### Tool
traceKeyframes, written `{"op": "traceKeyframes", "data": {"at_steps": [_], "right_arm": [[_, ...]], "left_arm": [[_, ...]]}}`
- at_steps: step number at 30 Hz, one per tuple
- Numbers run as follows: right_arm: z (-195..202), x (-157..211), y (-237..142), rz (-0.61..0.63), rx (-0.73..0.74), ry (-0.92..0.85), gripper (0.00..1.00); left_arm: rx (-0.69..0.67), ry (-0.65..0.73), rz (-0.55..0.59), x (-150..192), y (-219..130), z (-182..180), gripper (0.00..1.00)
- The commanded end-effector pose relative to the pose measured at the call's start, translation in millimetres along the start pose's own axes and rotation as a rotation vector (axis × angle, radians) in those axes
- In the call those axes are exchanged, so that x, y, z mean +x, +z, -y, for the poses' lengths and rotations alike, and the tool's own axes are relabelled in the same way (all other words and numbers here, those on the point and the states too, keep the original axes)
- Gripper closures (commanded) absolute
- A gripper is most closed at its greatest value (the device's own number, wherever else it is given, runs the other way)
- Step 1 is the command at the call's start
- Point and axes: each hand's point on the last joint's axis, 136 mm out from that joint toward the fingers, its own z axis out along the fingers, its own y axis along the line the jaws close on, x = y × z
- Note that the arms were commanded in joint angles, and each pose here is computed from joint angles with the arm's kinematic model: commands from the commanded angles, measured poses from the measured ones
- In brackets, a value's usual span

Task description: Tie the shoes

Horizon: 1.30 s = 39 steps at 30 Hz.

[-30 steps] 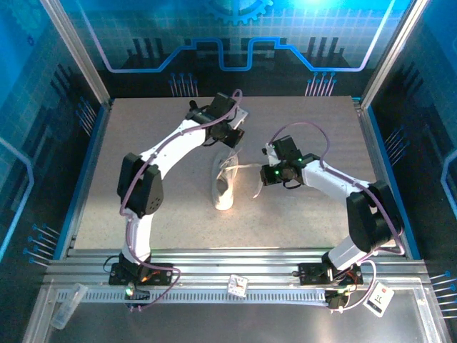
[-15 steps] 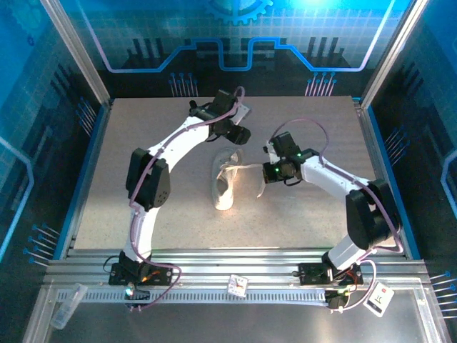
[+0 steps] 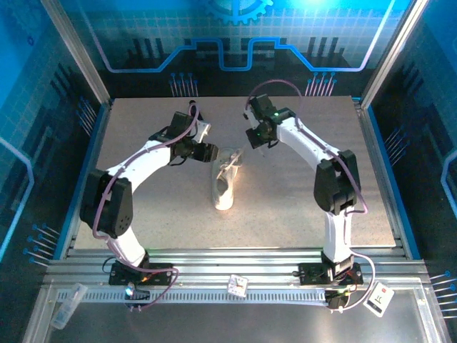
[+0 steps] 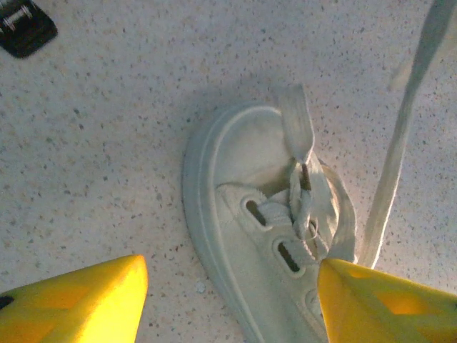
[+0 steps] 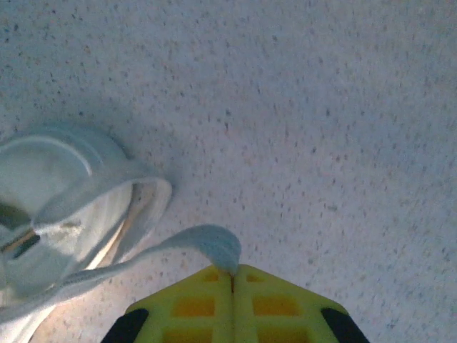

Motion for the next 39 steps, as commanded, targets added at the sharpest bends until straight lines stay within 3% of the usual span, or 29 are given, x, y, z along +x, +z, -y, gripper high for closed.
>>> {"op": "traceKeyframes", "data": {"at_steps": [1, 11, 21, 23, 24, 26, 27, 32, 39], "right_arm": [[-10, 35, 5, -0.130, 0.044, -0.098, 1.00], [-42, 102, -4, -0.073, -0.081, 0.086, 1.00], [-63, 119, 2, -0.104, -0.142, 0.110, 1.00], [-66, 117, 3, -0.105, -0.147, 0.103, 1.00], [-67, 117, 4, -0.105, -0.149, 0.101, 1.00], [-68, 117, 5, -0.106, -0.151, 0.098, 1.00], [-68, 117, 5, -0.108, -0.151, 0.097, 1.00], [-61, 114, 1, -0.106, -0.122, 0.078, 1.00], [-55, 112, 3, -0.118, -0.118, 0.079, 1.00]], "left_arm": [[0.063, -0.001, 0.035, -17, 0, 4, 0.36], [0.065, 0.250, -0.146, -26, 59, 41, 0.39], [-0.070, 0.414, -0.254, -15, 109, 37, 0.39], [-0.113, 0.438, -0.271, -13, 114, 31, 0.46], [-0.128, 0.439, -0.271, -14, 113, 29, 0.56], [-0.152, 0.440, -0.246, -22, 105, 28, 0.90], [-0.150, 0.441, -0.218, -28, 99, 31, 1.00], [-0.119, 0.394, 0.002, -65, 48, 37, 1.00], [-0.087, 0.205, 0.092, -81, 10, -9, 1.00]]}}
